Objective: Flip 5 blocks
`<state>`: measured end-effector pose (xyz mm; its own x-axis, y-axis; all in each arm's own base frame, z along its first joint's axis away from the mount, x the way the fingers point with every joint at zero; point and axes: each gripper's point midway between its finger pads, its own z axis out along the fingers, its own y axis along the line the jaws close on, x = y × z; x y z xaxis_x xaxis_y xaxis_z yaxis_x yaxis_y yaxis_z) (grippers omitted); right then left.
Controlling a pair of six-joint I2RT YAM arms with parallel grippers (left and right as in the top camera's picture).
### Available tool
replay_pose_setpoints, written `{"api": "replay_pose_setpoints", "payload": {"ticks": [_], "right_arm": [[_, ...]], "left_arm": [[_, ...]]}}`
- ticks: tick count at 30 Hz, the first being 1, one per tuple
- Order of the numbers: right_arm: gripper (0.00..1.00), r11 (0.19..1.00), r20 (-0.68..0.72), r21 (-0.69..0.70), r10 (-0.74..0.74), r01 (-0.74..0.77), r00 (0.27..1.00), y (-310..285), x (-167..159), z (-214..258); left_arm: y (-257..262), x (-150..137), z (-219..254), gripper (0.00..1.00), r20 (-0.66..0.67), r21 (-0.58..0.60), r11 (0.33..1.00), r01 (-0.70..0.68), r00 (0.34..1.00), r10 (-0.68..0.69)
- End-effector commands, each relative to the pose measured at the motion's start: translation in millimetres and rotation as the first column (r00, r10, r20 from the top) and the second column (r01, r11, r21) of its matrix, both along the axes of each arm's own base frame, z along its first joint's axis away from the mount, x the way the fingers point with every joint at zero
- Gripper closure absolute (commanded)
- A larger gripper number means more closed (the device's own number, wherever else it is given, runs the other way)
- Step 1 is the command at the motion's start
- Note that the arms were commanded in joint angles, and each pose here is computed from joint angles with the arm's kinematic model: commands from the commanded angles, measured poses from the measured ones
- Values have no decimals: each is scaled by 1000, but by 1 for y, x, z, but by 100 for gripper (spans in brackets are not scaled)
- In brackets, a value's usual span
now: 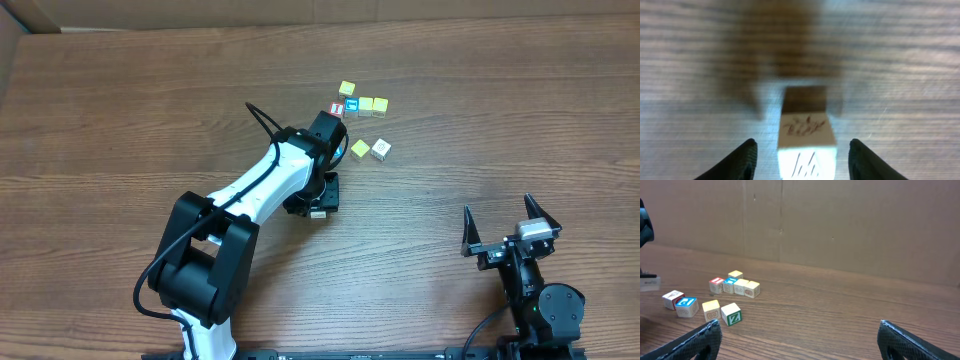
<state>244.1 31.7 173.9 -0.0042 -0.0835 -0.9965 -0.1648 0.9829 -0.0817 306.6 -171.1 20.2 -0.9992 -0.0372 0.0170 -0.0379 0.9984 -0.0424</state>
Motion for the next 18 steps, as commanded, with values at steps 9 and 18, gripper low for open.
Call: {"api": "replay_pose_setpoints", "payload": {"ticks": [9, 18], "right_arm": [[0, 1000, 4, -1, 5, -5, 1000, 1, 0, -2], [0, 1000, 4, -1, 5, -5, 1000, 1, 0, -2]], "left_arm": [[53, 111, 125, 31, 259, -117, 980, -161, 948, 187], [200, 125, 144, 0, 270, -91, 878, -469, 837, 476]]}}
